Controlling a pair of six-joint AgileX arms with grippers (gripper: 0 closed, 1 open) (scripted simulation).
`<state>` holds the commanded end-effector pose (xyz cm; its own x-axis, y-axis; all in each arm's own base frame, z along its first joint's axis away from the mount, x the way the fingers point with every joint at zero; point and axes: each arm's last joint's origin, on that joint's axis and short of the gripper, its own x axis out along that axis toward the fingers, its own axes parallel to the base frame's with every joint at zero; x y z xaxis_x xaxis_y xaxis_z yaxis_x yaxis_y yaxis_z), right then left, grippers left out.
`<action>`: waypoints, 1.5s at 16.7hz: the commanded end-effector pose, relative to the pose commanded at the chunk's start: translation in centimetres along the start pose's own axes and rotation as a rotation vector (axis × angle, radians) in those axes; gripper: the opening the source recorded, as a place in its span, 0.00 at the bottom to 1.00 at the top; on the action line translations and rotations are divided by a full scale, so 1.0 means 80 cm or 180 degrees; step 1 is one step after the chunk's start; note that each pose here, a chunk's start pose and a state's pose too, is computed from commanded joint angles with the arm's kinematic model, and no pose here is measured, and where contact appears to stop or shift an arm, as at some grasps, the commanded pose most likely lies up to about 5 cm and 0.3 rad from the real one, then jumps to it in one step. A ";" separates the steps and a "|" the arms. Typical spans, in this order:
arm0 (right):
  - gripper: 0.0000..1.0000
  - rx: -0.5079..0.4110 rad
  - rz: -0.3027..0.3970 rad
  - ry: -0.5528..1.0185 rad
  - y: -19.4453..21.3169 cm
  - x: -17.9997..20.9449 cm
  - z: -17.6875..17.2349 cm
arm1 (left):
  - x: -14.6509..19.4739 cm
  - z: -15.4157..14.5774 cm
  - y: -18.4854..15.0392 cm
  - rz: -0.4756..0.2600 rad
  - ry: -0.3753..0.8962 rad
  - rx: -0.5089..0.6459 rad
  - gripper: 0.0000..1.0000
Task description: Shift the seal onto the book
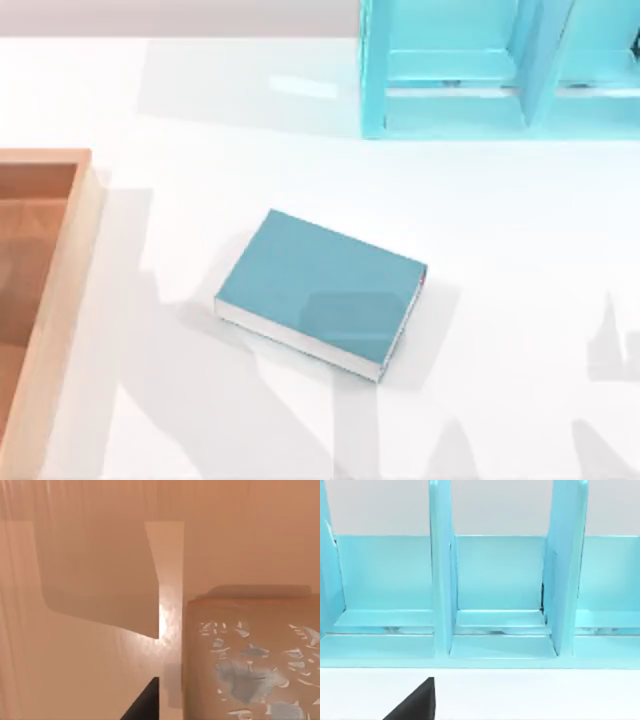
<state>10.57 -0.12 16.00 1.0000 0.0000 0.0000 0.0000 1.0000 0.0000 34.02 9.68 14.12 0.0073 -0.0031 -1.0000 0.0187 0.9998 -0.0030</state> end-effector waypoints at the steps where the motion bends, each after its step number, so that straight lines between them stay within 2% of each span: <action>1: 1.00 0.0000 0.0000 0.0000 0.000 0.000 0.000 | 0.000 0.000 0.000 0.0000 0.0000 0.0000 0.47; 7: 1.00 0.0000 0.0000 0.0000 0.000 0.000 0.000 | 0.000 0.000 0.000 0.0000 0.0000 0.0000 0.02; 8: 1.00 0.0000 0.0000 0.0000 0.000 0.000 0.000 | 0.000 0.000 0.000 0.0000 0.0000 0.0000 0.00; 18: 1.00 0.0000 0.0000 0.0000 0.000 0.000 0.000 | -0.004 0.001 -0.001 0.0000 -0.0015 -0.0001 0.00; 25: 1.00 0.0000 0.0000 0.0000 0.000 0.000 0.000 | -0.058 0.012 -0.035 -0.0083 0.0160 -0.0118 0.00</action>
<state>10.57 -0.12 16.00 1.0000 0.0000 0.0000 0.0000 1.0000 0.0000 34.90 6.87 18.81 -0.0429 -0.0291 -0.9987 -0.0187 0.9994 -0.0283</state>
